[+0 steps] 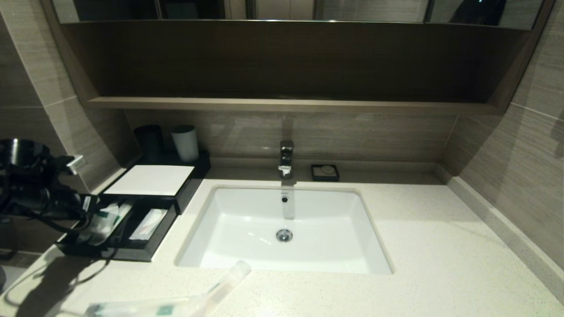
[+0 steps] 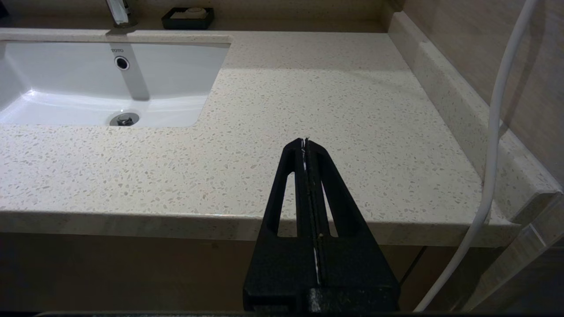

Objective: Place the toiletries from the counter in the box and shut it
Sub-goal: Place the bathroom toiletry into the drawer

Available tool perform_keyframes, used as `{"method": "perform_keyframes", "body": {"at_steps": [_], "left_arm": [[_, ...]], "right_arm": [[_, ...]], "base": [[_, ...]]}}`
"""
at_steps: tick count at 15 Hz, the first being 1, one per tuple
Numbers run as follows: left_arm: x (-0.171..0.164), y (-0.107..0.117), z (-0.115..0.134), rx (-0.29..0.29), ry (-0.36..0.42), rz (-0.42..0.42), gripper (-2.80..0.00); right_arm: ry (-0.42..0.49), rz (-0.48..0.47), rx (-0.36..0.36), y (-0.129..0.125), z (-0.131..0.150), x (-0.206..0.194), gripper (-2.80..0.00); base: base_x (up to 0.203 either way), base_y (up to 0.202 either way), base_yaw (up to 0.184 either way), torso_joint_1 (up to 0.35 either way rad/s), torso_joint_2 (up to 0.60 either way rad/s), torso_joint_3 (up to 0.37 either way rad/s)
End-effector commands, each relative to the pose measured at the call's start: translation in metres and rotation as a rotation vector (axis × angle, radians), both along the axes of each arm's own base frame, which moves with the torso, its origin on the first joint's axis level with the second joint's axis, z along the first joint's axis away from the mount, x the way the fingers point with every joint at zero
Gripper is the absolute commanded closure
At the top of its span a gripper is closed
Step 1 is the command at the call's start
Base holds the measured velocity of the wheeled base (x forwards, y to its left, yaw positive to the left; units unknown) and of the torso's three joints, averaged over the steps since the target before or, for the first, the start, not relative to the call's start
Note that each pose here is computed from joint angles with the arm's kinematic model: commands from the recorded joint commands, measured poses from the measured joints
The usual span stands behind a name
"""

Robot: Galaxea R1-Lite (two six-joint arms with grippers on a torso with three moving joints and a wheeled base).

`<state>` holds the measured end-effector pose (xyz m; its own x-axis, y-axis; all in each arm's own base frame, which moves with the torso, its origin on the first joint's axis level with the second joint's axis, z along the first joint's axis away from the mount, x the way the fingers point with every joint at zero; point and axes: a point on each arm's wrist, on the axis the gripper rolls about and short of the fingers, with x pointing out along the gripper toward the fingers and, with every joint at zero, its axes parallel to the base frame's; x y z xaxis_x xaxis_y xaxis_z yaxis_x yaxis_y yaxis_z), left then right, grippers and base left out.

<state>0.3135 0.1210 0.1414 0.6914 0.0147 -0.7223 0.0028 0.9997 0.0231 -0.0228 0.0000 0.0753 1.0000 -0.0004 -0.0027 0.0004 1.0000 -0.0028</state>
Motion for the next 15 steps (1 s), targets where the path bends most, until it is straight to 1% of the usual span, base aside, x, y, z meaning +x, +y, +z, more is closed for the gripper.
{"method": "perform_keyframes", "body": {"at_steps": [1, 5, 9, 13, 15], "left_arm": [[0.008, 0.004, -0.009, -0.006, 0.012, -0.001, 0.00], [0.022, 0.009, -0.020, -0.016, 0.029, 0.002, 0.00], [0.027, 0.014, -0.039, -0.037, 0.084, 0.010, 0.00], [0.028, 0.015, -0.050, -0.043, 0.124, 0.013, 0.00], [0.028, 0.017, -0.049, -0.040, 0.123, 0.017, 0.00]], "right_arm": [[-0.001, 0.000, 0.000, 0.000, 0.000, 0.000, 0.00], [-0.001, 0.000, 0.000, 0.000, 0.000, 0.000, 0.00], [-0.002, 0.000, 0.000, 0.000, 0.000, 0.000, 0.00], [-0.001, 0.000, 0.000, 0.000, 0.000, 0.000, 0.00], [-0.001, 0.000, 0.000, 0.000, 0.000, 0.000, 0.00]], "base": [[0.000, 0.000, 0.000, 0.000, 0.00, 0.000], [0.000, 0.000, 0.000, 0.000, 0.00, 0.000], [0.000, 0.000, 0.000, 0.000, 0.00, 0.000], [0.000, 0.000, 0.000, 0.000, 0.00, 0.000], [0.000, 0.000, 0.000, 0.000, 0.00, 0.000]]}}
